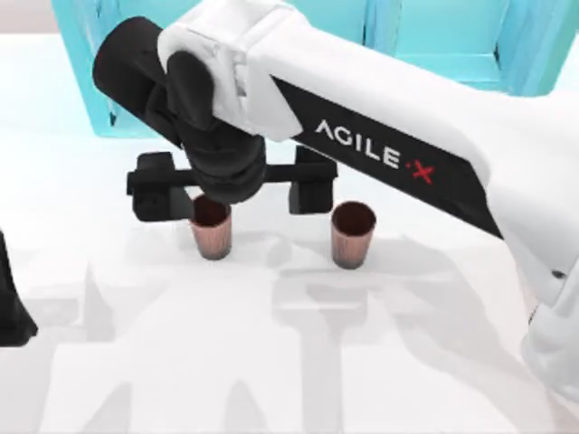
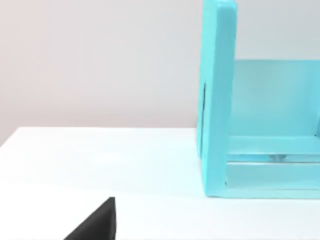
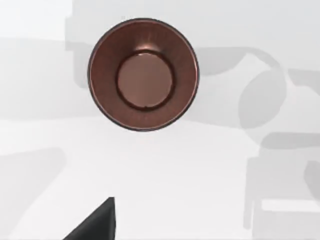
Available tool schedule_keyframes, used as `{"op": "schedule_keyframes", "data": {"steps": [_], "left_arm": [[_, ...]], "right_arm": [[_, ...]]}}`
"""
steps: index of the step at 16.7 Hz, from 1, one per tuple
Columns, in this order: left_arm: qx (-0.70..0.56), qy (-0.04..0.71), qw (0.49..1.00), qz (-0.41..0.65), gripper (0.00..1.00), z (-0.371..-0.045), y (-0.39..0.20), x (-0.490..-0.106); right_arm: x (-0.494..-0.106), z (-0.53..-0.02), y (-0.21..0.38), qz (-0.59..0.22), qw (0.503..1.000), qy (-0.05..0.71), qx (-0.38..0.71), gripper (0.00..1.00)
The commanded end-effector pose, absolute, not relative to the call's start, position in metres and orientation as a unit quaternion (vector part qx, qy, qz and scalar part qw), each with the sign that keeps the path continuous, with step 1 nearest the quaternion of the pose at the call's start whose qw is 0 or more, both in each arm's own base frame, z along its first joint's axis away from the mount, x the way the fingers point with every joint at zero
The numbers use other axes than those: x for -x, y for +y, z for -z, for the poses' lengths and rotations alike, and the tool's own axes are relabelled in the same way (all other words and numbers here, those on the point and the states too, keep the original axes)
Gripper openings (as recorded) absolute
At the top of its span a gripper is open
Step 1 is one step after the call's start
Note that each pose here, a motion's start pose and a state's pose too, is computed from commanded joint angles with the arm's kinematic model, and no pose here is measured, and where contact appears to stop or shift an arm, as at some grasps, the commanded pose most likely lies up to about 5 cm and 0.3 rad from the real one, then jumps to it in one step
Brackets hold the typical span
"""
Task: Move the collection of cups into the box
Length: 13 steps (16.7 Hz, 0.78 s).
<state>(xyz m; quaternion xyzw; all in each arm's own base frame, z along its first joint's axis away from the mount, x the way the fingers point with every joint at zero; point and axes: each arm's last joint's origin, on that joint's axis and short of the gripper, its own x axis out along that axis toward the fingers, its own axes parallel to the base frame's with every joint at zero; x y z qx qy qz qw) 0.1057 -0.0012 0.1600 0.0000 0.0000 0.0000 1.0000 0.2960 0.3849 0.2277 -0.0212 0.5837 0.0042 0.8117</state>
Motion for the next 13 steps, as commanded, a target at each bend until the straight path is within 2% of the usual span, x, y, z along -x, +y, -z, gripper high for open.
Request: {"op": "schedule_keyframes", "data": {"steps": [4,10,13], "left_arm": [[0.000,0.000,1.000,0.000,1.00,-0.160,-0.001,-0.106],[0.000,0.000,1.000,0.000,1.00,-0.160,-0.001,-0.106],[0.000,0.000,1.000,0.000,1.00,-0.160,-0.001,-0.106]], "right_arm": [[-0.302,-0.232,0.396,0.004,0.832,0.554,-0.002,1.00],[-0.304,-0.231,0.395,0.005,0.833,0.554,-0.004,1.00],[-0.313,-0.210,0.397,0.005,0.832,0.554,-0.001,1.00]]}}
